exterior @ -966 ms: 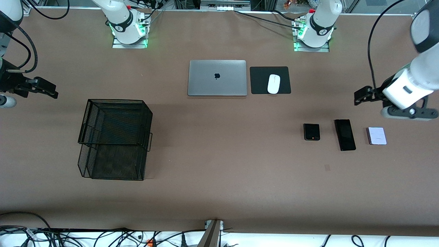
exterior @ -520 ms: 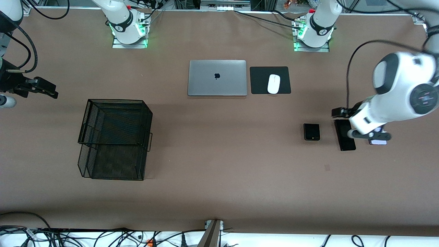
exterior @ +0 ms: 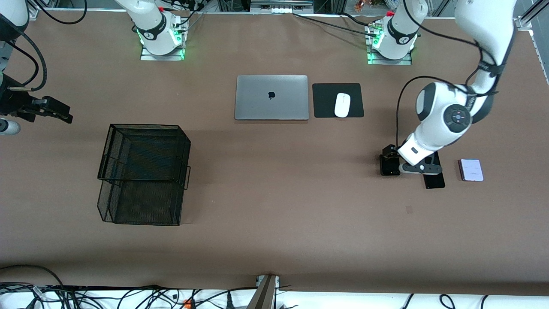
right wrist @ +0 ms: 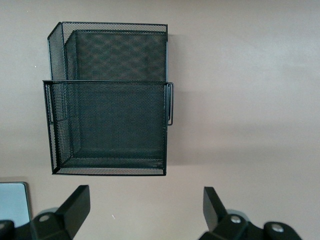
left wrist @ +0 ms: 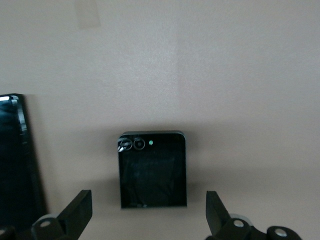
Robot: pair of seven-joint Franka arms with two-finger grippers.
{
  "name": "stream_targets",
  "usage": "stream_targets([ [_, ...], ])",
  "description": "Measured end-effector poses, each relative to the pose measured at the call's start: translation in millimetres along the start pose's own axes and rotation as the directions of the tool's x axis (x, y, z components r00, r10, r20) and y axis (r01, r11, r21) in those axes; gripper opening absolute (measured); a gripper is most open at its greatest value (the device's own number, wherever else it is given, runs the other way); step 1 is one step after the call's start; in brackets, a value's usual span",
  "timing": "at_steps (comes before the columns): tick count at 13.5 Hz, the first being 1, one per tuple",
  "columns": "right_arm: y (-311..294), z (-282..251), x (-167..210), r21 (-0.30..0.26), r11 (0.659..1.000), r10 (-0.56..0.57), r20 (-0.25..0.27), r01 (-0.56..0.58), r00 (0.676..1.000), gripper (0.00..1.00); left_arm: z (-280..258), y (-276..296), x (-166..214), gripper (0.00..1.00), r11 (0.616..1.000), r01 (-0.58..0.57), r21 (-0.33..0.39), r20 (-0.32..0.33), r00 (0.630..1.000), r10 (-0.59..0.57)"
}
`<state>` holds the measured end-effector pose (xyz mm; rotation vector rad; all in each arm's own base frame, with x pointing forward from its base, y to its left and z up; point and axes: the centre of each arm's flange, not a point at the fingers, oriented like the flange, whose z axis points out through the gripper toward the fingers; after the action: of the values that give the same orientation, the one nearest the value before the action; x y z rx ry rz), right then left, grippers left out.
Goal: Place phones with both arms
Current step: 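Lower the left gripper onto the small black flip phone and grasp it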
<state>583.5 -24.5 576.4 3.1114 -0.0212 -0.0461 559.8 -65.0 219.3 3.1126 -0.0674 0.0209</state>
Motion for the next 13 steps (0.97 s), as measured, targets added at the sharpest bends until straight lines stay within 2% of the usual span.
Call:
stream_targets([
  [8, 0, 0, 0, 0.000, 1.000, 0.000, 0.000, 0.000, 1.000, 1.00, 59, -1, -3, 1.00, 1.000, 0.007, -0.018, -0.063, 0.998, -0.008],
  [9, 0, 0, 0, 0.000, 1.000, -0.001, 0.001, 0.001, 1.000, 1.00, 60, -2, -3, 0.94, 1.000, 0.009, -0.018, -0.069, 0.998, -0.010],
  [10, 0, 0, 0, 0.000, 1.000, -0.001, 0.001, 0.001, 1.000, 1.00, 57, -2, -2, 0.82, 1.000, 0.010, -0.018, -0.075, 0.997, -0.011],
  [13, 0, 0, 0, 0.000, 1.000, -0.001, 0.000, 0.001, 1.000, 1.00, 52, -5, 2, 0.80, 1.000, 0.015, -0.018, -0.085, 0.996, -0.016],
])
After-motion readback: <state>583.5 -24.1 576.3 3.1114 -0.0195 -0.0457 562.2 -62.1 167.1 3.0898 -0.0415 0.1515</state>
